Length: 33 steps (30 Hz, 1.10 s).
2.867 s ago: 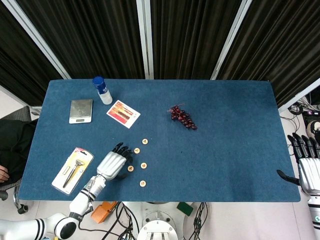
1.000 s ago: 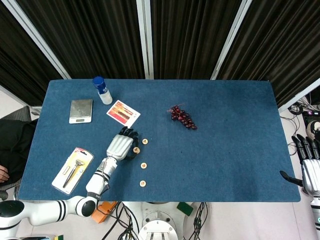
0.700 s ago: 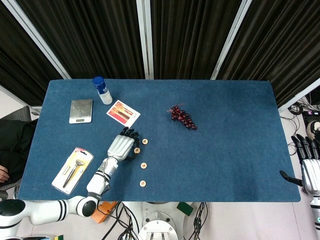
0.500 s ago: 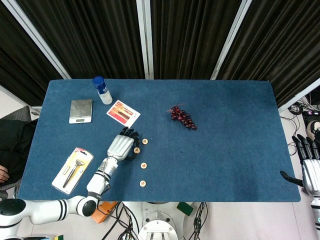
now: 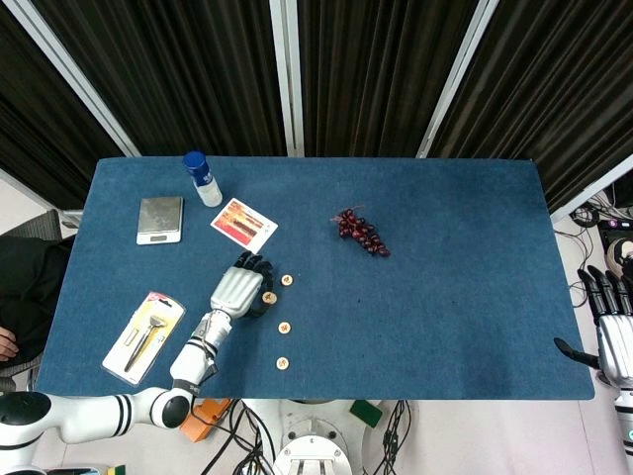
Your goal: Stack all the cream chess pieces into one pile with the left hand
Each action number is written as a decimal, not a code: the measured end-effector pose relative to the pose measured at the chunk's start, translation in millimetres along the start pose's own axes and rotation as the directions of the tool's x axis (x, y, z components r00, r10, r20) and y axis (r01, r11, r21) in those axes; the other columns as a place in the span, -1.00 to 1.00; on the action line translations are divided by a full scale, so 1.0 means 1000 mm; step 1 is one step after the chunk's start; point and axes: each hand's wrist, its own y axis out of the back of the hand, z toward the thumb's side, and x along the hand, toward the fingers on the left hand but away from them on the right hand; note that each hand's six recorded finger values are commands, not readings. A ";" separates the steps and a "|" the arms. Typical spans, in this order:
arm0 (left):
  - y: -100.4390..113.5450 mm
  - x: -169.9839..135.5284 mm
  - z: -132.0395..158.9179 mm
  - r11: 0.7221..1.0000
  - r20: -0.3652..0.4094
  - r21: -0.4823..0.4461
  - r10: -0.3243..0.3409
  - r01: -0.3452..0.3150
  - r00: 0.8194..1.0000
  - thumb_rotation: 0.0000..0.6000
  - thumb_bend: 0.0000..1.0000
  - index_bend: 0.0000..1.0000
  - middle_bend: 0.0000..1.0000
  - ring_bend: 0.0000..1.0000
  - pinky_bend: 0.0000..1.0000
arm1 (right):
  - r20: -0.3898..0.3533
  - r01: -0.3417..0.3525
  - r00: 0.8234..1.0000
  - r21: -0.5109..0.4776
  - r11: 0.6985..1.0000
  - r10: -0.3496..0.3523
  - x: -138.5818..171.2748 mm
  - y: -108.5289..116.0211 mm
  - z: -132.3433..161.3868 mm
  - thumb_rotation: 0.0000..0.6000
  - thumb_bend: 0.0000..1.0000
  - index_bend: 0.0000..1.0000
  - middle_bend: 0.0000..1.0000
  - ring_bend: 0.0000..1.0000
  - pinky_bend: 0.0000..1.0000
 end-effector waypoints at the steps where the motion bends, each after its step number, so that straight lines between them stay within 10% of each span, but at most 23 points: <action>1: 0.000 0.000 0.000 1.000 0.000 -0.001 0.000 0.000 1.000 1.00 -0.34 -0.05 -0.60 -0.82 -0.96 | 0.000 0.000 1.000 0.000 1.000 0.000 0.000 0.000 0.000 1.00 -0.66 -1.00 -0.81 -1.00 -0.91; 33: 0.001 -0.002 0.002 1.000 0.004 0.012 -0.007 0.007 1.000 1.00 -0.38 -0.24 -0.65 -0.84 -0.96 | 0.007 -0.003 1.000 -0.005 1.000 0.003 0.000 -0.001 -0.003 1.00 -0.66 -1.00 -0.81 -1.00 -0.91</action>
